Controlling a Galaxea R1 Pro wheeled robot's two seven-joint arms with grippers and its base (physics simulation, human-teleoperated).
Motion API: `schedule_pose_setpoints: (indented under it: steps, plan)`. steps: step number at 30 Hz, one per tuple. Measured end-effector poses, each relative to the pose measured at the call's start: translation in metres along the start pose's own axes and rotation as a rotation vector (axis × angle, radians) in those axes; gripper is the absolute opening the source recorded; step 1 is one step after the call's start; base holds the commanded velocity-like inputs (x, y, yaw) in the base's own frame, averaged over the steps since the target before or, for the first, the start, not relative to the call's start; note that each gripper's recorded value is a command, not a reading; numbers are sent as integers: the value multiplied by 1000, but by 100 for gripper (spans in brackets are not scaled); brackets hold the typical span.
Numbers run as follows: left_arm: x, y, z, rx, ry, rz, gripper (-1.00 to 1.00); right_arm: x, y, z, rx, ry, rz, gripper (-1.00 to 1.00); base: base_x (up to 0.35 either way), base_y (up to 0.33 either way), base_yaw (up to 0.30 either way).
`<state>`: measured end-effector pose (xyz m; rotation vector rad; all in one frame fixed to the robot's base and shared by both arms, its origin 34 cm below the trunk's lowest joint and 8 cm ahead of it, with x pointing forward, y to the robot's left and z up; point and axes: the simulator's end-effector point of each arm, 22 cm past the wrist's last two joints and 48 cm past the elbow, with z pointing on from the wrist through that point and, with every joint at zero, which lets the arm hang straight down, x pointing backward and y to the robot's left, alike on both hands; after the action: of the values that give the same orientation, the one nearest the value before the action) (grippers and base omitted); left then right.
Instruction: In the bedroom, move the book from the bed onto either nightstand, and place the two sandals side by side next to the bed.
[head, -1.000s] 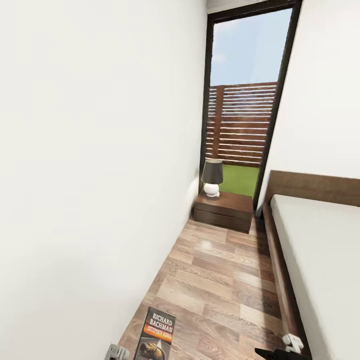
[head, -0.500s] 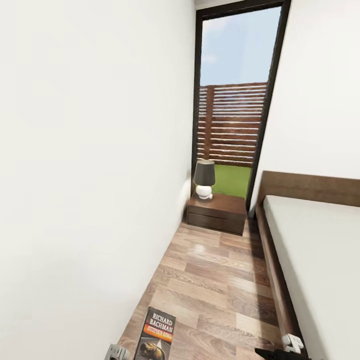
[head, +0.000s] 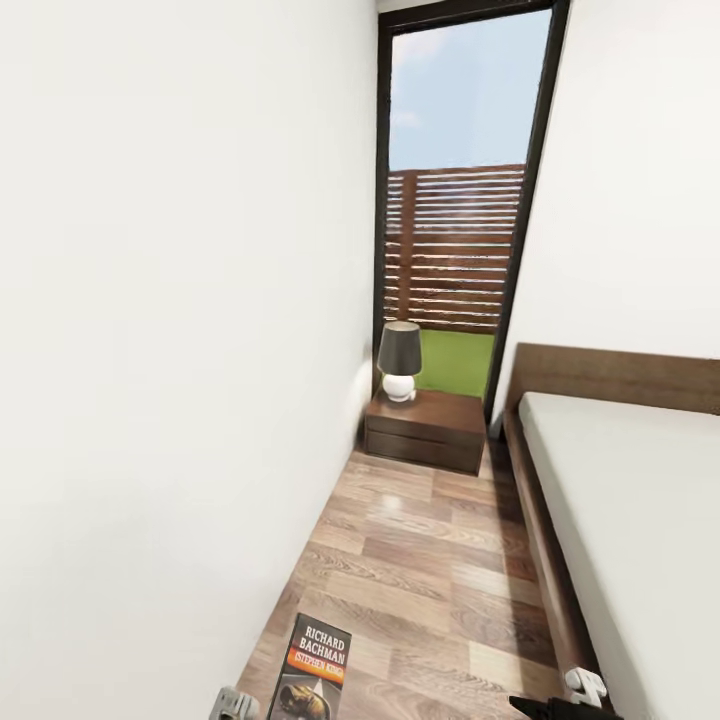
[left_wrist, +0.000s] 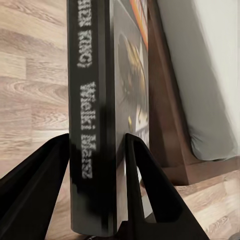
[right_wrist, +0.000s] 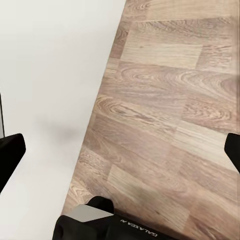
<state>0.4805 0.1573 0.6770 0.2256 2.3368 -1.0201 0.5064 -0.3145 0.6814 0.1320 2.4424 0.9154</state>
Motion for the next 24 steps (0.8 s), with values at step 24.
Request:
schedule_pose_setpoints:
  steps: [24]
  plan:
    - [0,0,0,0,0,0,-100,0,0,0,1,0,0,100,1,0,-215]
